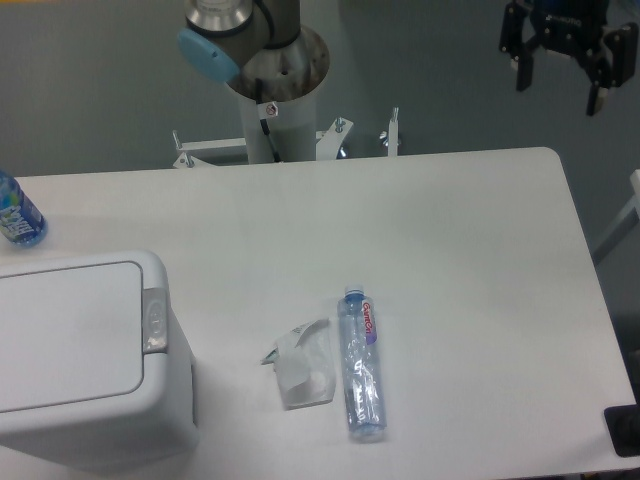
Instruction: Open the trash can
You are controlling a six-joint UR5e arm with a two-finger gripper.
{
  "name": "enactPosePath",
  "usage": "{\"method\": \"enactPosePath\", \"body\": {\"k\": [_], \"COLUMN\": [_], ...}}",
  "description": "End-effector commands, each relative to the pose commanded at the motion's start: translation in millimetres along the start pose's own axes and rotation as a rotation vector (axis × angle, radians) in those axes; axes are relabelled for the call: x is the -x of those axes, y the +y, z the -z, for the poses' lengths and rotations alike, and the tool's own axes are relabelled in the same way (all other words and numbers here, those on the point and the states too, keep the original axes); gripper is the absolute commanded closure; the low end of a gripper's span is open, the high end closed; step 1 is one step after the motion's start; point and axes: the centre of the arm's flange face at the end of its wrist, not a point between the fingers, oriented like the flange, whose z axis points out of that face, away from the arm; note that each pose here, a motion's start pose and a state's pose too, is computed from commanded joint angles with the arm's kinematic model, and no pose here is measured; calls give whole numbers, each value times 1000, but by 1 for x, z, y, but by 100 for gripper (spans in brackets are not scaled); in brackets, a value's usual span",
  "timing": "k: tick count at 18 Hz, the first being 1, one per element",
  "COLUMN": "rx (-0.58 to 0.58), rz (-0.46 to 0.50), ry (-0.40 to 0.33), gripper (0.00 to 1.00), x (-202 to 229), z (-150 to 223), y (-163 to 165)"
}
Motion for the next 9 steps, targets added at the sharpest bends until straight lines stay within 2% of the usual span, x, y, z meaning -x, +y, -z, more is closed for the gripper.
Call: {"method": "enactPosePath", "body": {"k": [6, 9], "rx": [0, -8], "rz": [5, 105], "ry": [-1, -20], "gripper": [0, 0], "x": [0, 4], "z": [0, -1], "y": [-3, -19]}}
